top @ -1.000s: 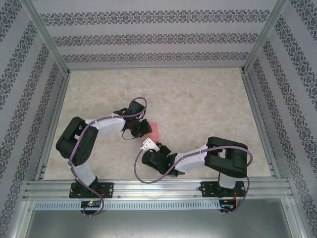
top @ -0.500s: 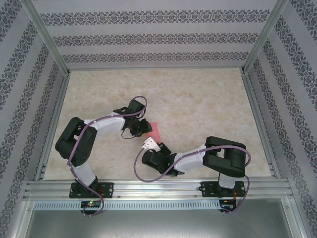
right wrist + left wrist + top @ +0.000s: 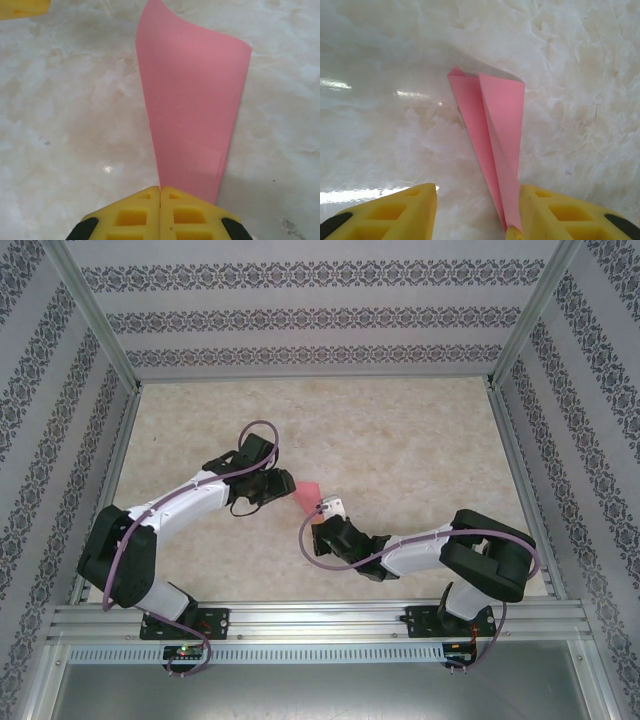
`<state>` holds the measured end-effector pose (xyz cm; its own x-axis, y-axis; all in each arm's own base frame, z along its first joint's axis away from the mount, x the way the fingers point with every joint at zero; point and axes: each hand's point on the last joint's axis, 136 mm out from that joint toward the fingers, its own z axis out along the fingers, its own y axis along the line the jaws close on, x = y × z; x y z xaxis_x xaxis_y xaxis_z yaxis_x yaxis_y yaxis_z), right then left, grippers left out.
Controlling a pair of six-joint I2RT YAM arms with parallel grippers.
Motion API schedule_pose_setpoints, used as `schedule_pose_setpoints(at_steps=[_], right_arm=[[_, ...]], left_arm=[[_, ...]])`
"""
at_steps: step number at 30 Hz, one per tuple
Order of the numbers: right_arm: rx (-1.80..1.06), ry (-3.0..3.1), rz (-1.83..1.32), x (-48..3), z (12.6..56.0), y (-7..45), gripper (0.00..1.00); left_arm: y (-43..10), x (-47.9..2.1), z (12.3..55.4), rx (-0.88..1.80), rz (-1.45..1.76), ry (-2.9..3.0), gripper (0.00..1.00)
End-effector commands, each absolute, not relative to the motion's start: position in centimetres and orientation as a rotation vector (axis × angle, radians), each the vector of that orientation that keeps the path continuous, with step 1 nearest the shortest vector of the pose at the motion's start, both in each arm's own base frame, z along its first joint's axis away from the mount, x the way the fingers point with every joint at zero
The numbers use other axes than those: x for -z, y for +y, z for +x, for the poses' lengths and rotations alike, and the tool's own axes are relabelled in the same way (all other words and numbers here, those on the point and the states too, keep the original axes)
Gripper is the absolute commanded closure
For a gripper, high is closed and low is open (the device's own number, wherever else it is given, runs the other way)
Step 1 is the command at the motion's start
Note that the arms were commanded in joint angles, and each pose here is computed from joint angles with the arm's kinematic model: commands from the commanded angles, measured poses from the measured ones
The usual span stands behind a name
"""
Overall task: Fold a paper plane with a square sheet of paper (pick it up from the middle)
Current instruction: Fold the wing for the fifth time at the center of the table.
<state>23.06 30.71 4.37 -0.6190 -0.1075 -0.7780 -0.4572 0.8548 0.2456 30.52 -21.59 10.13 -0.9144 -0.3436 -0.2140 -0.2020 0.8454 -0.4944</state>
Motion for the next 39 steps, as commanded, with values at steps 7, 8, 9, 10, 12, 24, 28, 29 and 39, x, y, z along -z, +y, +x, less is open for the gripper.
schedule_pose_setpoints(at_steps=[7, 8, 9, 10, 12, 24, 28, 29, 39], right_arm=[[-0.898, 2.203, -0.18, -5.1, 22.9, 31.6, 1.0], [-0.918, 2.204, -0.146, -5.0, 23.0, 31.4, 1.0], [-0.932, 2.211, -0.116, -4.7, 23.1, 31.2, 1.0], [-0.969, 2.2, -0.079, -4.8, 23.2, 31.1, 1.0], [-1.015, 2.193, -0.025, -4.7, 23.3, 30.9, 1.0], [-1.269, 2.25, 0.274, -2.1, 23.6, 29.7, 1.0], [-1.324, 2.224, 0.322, -2.0, 23.8, 29.5, 1.0], [-1.329, 2.225, 0.324, -2.0, 23.8, 29.5, 1.0], [-1.309, 2.274, 0.343, -1.4, 24.0, 29.3, 1.0]], left_arm=[[-21.8, -9.7, 30.3, 0.745, -0.376, 2.716, 0.52], [-22.2, -9.6, 30.3, 0.771, -0.362, 2.714, 0.53], [-22.4, -9.6, 30.2, 0.792, -0.353, 2.712, 0.53], [-22.7, -9.6, 30.1, 0.817, -0.339, 2.71, 0.54], [-23.4, -9.5, 29.9, 0.87, -0.314, 2.705, 0.54], [-28.5, -9.5, 28.7, 1.123, -0.077, 2.686, 0.57], [-29.5, -8.7, 28.6, 1.129, -0.043, 2.711, 0.58], [-29.8, -8.5, 28.6, 1.131, -0.038, 2.714, 0.58], [-31.7, -8.7, 30.3, 1.238, -0.094, 2.651, 0.58]])
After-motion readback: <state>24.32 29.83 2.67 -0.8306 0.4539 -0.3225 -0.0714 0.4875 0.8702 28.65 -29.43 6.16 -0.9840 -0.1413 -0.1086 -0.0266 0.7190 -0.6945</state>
